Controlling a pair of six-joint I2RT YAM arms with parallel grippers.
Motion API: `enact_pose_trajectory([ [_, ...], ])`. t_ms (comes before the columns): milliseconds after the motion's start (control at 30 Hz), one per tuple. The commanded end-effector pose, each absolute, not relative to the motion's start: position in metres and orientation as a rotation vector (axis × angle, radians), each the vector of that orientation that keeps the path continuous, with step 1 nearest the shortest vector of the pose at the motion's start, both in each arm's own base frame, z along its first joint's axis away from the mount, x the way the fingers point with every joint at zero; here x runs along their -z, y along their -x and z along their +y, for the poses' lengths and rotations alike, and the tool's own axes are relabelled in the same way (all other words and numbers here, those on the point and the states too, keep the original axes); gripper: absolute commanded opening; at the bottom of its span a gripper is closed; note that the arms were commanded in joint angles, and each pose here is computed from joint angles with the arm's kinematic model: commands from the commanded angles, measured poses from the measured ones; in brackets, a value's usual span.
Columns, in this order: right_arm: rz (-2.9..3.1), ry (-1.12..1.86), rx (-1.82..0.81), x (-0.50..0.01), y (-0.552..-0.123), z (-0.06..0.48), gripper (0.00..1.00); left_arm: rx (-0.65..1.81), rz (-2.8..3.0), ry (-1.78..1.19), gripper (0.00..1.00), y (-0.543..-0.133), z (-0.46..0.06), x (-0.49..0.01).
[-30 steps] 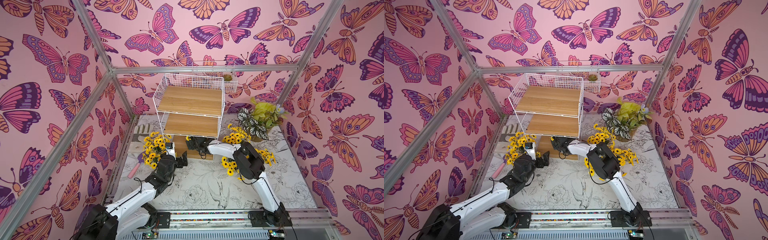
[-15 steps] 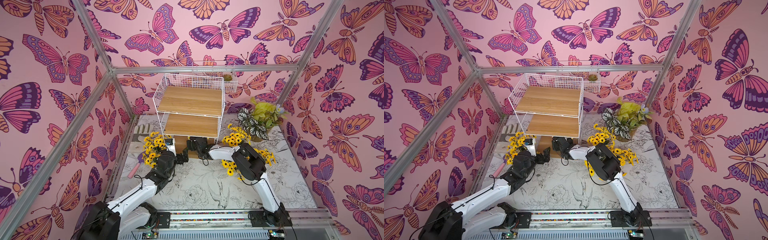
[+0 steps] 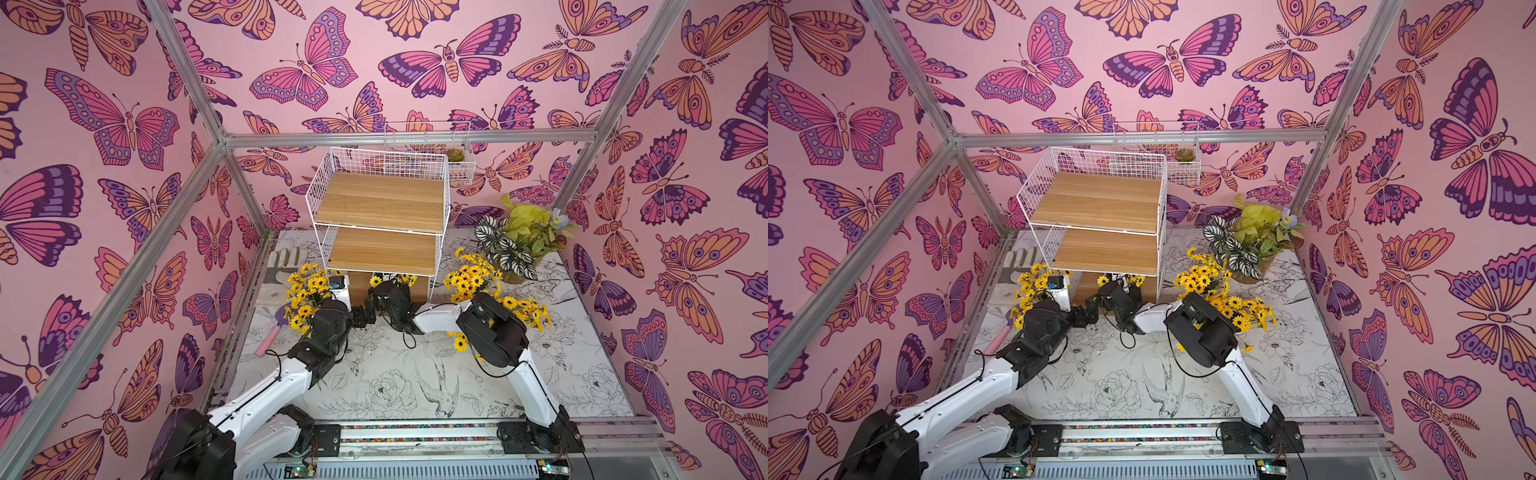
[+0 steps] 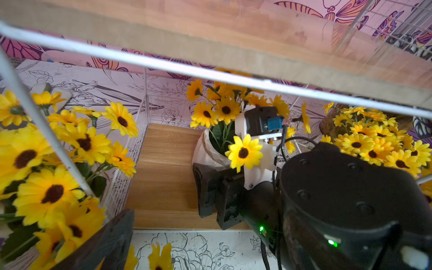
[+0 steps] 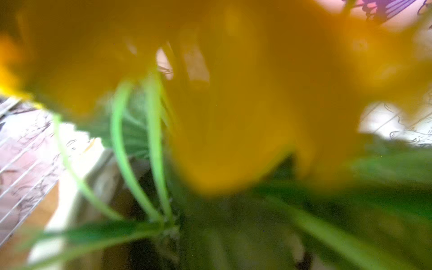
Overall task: Take the sunflower pots off the shelves
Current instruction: Pick up the sunflower pot from the shelf, then place the sunflower pot at the center of the board.
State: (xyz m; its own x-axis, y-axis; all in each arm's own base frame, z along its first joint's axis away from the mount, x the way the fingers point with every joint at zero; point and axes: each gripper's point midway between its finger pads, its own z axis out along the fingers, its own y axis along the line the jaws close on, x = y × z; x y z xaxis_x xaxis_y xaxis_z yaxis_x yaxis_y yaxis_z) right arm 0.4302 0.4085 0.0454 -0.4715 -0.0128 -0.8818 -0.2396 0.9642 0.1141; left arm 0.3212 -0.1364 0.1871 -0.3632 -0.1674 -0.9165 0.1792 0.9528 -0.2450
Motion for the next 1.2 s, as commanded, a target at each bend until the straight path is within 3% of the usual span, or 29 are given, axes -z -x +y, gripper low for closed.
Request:
enact_pose_trajectory([
  [0,2.202,0.32,-0.222,0.008,-0.386,0.407,0.44,0.326,1.903,-0.019,0.99,-0.314,-0.127,-0.2],
  [667,2.025,0.563,-0.327,-0.055,-0.293,0.412,0.44,0.292,1.874,0.091,0.99,-0.281,-0.093,-0.229],
  [1167,1.979,0.703,-0.439,-0.052,-0.227,0.442,0.45,0.263,1.867,0.161,0.99,-0.267,-0.074,-0.239],
])
